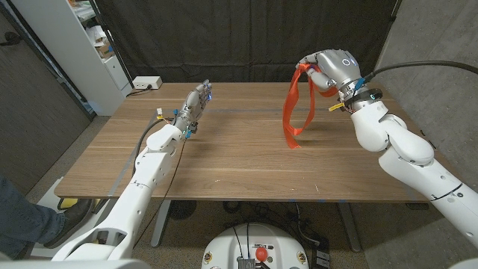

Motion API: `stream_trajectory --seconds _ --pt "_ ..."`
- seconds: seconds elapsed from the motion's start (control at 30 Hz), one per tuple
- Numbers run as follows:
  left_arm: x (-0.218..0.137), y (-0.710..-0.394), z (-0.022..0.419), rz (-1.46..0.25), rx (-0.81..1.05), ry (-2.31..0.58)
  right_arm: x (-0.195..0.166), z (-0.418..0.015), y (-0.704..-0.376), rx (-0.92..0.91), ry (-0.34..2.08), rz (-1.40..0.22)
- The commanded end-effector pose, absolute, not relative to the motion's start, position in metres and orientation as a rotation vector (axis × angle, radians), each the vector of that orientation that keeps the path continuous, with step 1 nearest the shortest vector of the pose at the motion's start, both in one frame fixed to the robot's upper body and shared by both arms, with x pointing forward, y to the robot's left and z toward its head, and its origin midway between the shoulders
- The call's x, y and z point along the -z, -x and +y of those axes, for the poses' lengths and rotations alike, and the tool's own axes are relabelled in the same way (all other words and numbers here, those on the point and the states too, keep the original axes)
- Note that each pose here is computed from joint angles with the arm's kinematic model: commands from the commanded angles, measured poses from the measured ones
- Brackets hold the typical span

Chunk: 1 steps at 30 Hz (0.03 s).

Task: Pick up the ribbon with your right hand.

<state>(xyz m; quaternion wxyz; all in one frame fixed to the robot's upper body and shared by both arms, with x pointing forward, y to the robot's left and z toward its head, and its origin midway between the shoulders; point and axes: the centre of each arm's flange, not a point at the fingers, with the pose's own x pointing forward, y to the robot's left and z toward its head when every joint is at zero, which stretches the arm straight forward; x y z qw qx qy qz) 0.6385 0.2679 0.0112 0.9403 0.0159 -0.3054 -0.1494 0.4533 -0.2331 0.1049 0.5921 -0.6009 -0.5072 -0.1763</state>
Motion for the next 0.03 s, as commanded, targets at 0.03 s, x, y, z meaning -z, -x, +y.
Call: stream_trajectory --seconds 0.03 --pt "-0.0096 -0.6294 0.2737 -0.626 0.291 -0.041 -0.1027 -0.2315 -0.4521 0.41 1.382 -1.196"
